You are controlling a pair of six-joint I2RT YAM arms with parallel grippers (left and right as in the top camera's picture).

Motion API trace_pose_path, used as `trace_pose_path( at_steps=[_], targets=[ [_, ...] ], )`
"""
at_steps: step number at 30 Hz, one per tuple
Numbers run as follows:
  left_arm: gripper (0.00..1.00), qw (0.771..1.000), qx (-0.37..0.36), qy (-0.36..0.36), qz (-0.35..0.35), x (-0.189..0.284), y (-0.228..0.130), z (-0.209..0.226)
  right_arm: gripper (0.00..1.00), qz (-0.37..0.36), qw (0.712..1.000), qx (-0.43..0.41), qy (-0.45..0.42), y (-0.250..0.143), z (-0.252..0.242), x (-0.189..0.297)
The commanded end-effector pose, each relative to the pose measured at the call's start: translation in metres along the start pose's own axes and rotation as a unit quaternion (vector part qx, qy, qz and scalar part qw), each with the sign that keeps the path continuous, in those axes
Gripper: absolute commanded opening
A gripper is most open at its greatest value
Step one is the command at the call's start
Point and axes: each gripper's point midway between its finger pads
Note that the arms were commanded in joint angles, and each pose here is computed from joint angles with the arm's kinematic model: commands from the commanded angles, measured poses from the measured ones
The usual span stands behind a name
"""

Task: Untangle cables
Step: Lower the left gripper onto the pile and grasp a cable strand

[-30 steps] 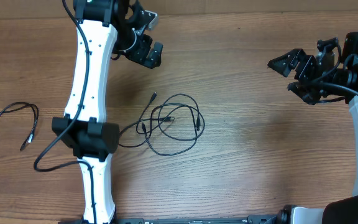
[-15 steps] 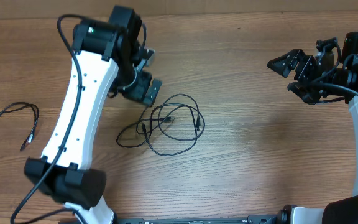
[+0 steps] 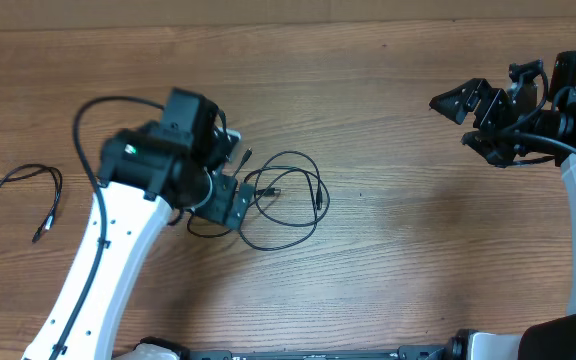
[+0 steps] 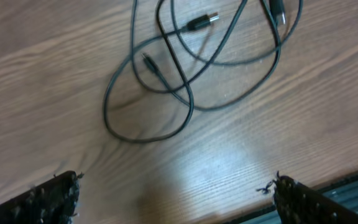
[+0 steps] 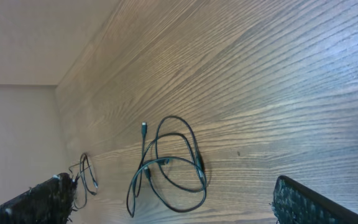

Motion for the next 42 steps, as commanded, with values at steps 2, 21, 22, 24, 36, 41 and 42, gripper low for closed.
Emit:
trace_pose_path(
  at_steps=[2,21,22,24,36,41,42],
  targets=[
    [1.00,1.000,-0.004,0.013,0.025,-0.038,-0.011,-0.002,1.00,-0.016,1.000,0.016,0.007,0.008,0.009,0.009],
    [1.00,0.980,0.020,0.095,0.176,-0.136,-0.023,0.017,1.00,-0.019,1.000,0.017,0.007,0.010,0.009,0.009],
    [1.00,0.979,0.023,0.095,0.177,-0.139,-0.023,0.017,1.00,-0.018,1.000,0.017,0.007,0.010,0.009,0.009],
    [1.00,0.979,0.024,0.093,0.180,-0.143,-0.022,0.016,1.00,-0.018,1.000,0.017,0.007,0.009,0.009,0.009],
    [0.04,0.979,0.017,0.091,0.182,-0.143,-0.022,0.017,0.98,-0.018,1.000,0.017,0.007,0.009,0.009,0.009],
    [0.04,0.980,0.017,0.090,0.179,-0.143,-0.021,0.017,0.98,-0.017,1.000,0.016,0.007,0.009,0.009,0.009],
    [0.04,0.979,0.017,0.091,0.180,-0.142,-0.021,0.017,0.98,-0.017,1.000,0.016,0.007,0.009,0.009,0.009]
  ],
)
Point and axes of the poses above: each gripper's point midway between its finger pads, its own x axis back along the fingers, its own z axis along the line the jaws close on, y = z × x, and after that the axes turned 13 degrees about x, right-handed
